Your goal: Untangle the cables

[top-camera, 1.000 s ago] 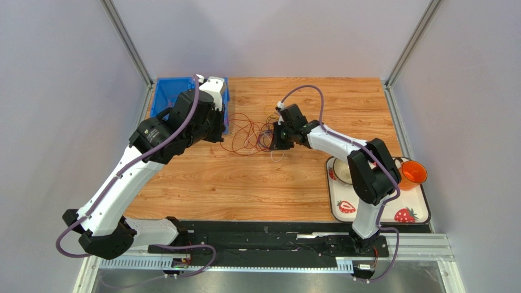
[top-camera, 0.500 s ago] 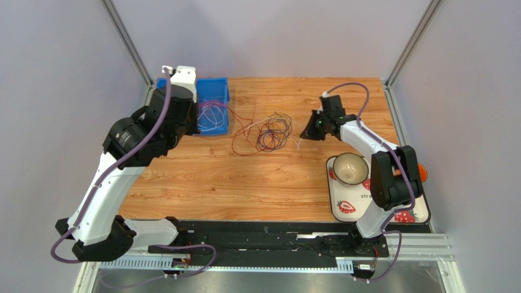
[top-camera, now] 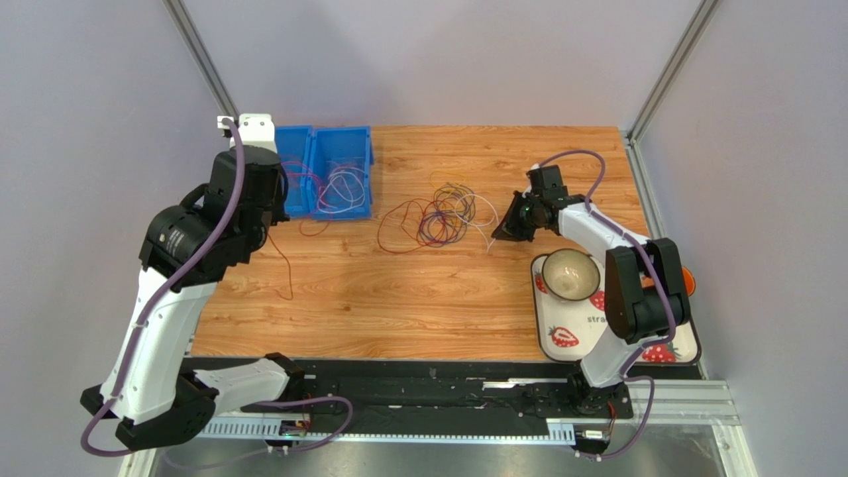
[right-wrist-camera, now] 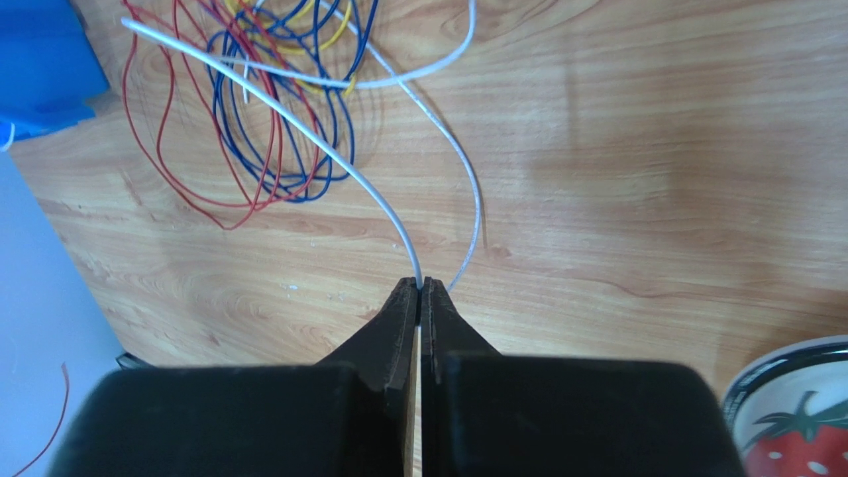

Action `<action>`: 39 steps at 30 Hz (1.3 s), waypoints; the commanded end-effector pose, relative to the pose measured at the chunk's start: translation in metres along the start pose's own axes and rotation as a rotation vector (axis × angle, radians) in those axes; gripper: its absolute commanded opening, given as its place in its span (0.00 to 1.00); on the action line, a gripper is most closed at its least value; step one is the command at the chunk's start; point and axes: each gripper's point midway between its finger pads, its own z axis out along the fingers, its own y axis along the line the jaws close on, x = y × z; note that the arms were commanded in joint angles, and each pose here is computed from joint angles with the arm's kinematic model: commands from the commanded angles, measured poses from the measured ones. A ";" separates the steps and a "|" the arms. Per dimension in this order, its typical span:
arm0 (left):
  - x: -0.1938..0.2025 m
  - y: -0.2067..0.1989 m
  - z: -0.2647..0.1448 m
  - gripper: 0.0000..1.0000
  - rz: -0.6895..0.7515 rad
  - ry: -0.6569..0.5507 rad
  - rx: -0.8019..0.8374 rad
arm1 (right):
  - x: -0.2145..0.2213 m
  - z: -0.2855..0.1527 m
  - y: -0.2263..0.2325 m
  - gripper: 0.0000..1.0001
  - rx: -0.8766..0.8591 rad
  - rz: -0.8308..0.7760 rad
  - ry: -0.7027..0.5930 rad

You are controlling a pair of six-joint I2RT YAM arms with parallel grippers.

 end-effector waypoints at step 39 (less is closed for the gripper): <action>-0.125 0.093 0.238 0.00 -0.542 -0.131 -0.158 | 0.094 0.049 0.000 0.00 -0.031 -0.299 0.074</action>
